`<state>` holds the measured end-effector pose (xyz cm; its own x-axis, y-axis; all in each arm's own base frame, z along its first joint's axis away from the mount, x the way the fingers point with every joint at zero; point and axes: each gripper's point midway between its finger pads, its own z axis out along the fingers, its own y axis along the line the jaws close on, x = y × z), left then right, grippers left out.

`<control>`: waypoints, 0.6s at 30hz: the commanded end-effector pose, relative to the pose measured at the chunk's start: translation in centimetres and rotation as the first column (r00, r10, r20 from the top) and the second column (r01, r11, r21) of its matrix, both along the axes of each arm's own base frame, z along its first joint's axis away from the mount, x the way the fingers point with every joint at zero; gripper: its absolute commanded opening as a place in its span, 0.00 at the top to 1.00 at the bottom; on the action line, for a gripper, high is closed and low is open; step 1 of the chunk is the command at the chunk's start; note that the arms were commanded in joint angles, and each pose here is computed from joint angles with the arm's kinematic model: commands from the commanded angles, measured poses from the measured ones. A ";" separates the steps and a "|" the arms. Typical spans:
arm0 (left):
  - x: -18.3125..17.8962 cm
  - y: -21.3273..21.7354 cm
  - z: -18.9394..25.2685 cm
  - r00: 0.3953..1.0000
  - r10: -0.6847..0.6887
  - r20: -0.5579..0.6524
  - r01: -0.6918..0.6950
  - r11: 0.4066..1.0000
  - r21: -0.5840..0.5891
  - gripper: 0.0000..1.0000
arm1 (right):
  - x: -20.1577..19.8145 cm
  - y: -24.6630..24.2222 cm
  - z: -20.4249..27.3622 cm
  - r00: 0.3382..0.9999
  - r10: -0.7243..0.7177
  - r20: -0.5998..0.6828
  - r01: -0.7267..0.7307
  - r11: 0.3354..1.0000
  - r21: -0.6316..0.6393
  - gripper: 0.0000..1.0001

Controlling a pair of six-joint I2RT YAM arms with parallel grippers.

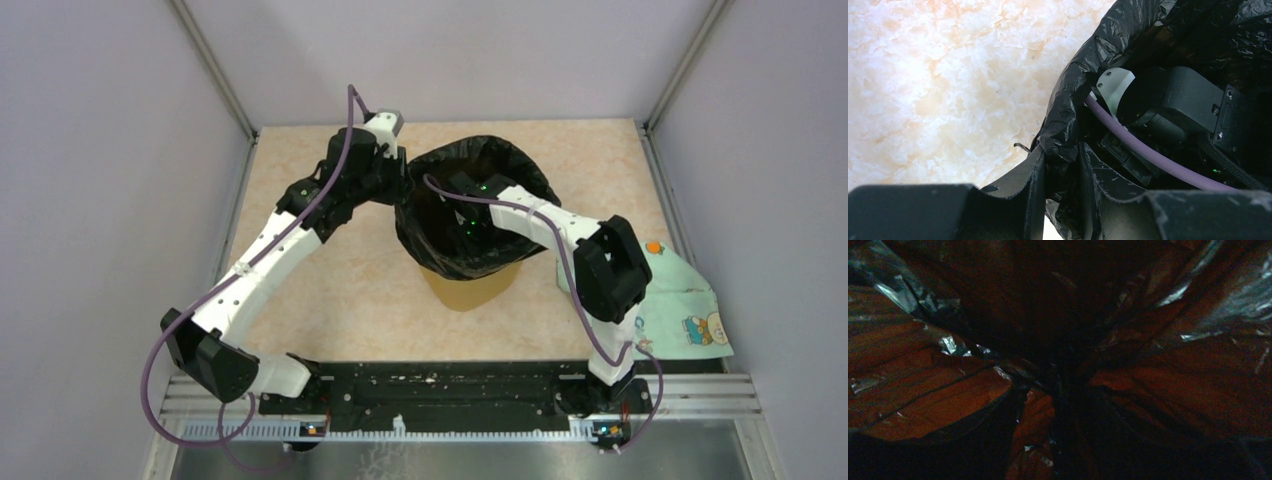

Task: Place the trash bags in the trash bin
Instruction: Place the trash bag in the trash bin.

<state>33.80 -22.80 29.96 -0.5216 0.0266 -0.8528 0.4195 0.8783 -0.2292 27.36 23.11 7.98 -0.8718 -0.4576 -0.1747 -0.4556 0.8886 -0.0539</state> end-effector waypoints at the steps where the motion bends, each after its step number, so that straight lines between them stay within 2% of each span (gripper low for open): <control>1: -0.1 -1.3 -0.7 0.999 -0.040 -0.008 0.040 0.999 -0.002 0.67 | 0.8 0.5 2.1 1.000 0.009 0.024 -0.010 0.999 0.046 0.46; 18: 0.2 -1.3 -1.1 1.000 -0.024 -0.016 0.024 1.000 0.002 0.67 | -0.3 -0.7 3.5 0.998 -0.020 0.060 0.016 0.998 0.060 0.47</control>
<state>34.30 -23.28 29.88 -0.5128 0.0231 -0.8582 0.4215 0.8777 -0.2282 26.94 22.67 9.43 -0.8727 -0.4503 -0.1887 -0.4524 0.8912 -0.0344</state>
